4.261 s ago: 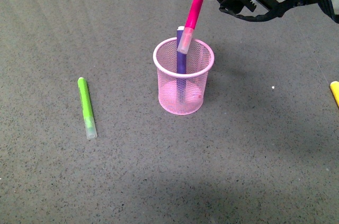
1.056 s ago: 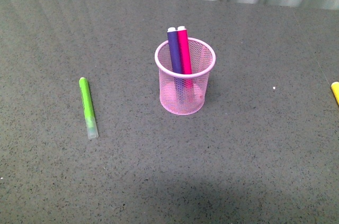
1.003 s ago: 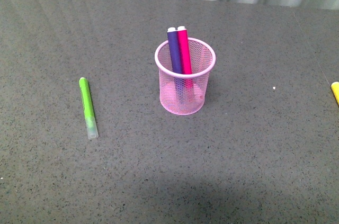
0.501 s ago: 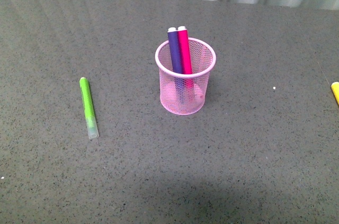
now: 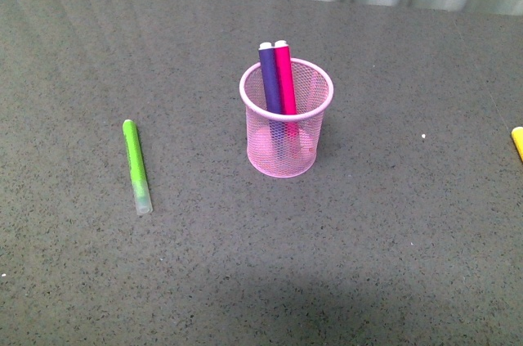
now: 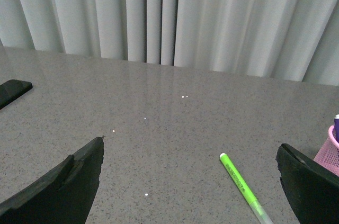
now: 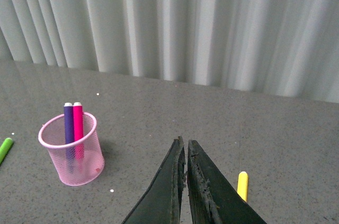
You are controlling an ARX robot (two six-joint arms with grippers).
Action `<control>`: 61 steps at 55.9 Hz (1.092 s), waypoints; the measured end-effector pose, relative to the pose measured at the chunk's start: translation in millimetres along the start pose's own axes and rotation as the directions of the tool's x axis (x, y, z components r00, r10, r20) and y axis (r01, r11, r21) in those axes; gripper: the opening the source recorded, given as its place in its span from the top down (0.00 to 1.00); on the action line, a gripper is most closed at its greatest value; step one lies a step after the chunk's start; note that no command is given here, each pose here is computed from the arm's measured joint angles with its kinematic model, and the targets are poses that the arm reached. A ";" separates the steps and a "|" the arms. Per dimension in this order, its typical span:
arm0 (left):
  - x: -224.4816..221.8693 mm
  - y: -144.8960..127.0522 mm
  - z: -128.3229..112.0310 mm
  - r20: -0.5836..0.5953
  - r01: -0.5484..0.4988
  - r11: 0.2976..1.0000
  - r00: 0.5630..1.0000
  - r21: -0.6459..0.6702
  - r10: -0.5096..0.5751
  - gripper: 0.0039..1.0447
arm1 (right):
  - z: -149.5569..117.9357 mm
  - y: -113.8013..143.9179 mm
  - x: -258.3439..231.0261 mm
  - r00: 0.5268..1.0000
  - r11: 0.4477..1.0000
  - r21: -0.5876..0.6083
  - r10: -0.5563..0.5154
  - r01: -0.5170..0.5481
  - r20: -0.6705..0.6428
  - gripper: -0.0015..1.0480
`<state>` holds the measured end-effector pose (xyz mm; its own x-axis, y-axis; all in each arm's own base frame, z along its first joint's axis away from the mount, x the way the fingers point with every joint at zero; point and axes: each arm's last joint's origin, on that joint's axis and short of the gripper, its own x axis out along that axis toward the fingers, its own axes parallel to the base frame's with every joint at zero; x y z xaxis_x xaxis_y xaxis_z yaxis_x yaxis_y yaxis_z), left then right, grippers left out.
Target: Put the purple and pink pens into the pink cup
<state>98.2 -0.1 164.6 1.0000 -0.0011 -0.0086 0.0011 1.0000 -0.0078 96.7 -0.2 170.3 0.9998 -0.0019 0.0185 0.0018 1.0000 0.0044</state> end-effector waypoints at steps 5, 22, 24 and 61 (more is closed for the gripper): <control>0.0 0.0 0.0 0.000 0.000 1.000 1.000 0.000 0.000 0.07 | 0.0 0.0 0.0 1.000 1.000 -0.001 0.000 0.000 0.000 0.85; 0.0 0.0 0.0 0.000 0.000 1.000 1.000 0.000 0.000 0.07 | 0.0 0.0 0.0 1.000 1.000 -0.001 0.000 0.000 0.000 0.31; 0.0 0.0 0.0 0.000 0.000 1.000 1.000 0.000 0.000 0.07 | 0.0 0.0 0.0 1.000 1.000 -0.001 0.000 0.000 0.000 0.26; 0.0 0.0 0.0 0.000 0.000 1.000 1.000 0.000 0.000 0.07 | 0.0 0.0 0.0 1.000 1.000 -0.001 0.000 0.000 0.000 0.07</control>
<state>98.2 -0.1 164.6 1.0000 -0.0011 -0.0086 0.0011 1.0000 -0.0078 96.7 -0.2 170.3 0.9998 -0.0019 0.0185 0.0018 1.0000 0.0032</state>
